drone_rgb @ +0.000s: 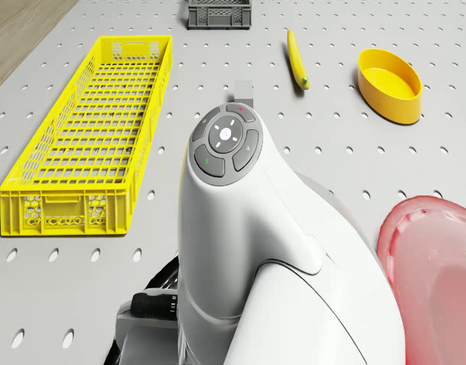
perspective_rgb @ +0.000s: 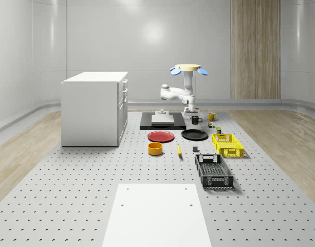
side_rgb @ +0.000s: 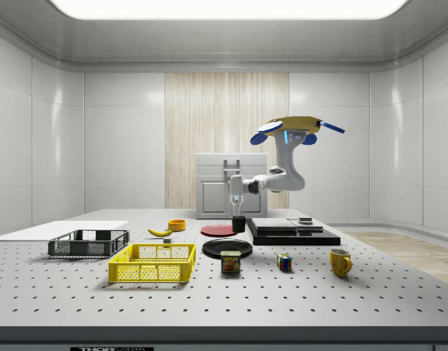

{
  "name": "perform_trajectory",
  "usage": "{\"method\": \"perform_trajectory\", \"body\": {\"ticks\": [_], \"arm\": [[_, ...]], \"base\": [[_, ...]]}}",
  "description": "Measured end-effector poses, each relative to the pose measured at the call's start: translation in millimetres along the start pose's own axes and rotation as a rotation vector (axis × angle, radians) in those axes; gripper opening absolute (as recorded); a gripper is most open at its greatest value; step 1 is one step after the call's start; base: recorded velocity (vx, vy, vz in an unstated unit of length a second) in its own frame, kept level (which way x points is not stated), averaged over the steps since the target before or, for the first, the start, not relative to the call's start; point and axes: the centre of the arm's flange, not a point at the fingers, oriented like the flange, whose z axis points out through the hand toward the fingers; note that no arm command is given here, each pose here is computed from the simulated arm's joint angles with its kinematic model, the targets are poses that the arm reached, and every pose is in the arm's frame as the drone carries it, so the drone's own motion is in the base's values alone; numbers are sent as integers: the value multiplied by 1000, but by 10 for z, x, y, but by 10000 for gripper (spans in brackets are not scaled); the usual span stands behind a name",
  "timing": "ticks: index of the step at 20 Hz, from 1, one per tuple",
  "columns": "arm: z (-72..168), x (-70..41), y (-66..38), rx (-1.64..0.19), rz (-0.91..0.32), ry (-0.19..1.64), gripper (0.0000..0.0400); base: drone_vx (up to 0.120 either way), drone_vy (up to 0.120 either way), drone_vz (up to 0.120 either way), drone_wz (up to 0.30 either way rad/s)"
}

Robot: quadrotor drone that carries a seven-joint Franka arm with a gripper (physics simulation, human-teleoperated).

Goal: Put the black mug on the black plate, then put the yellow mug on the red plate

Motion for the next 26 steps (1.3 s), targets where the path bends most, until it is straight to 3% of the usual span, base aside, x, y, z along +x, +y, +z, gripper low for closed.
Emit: {"method": "perform_trajectory", "body": {"ticks": [4,7,15,21,26], "arm": [[-1,31,19,1,-3,-3,107],[-1,5,-1,-1,33,0,104],[12,-292,-165,-4,108,13,105],[189,-91,-52,-1,29,3,117],[413,-8,-3,0,-7,-1,111]], "base": [[120,-110,0,0],[120,0,-53,0],[85,0,0,0],[0,0,0,0],[0,0,0,0]]}}
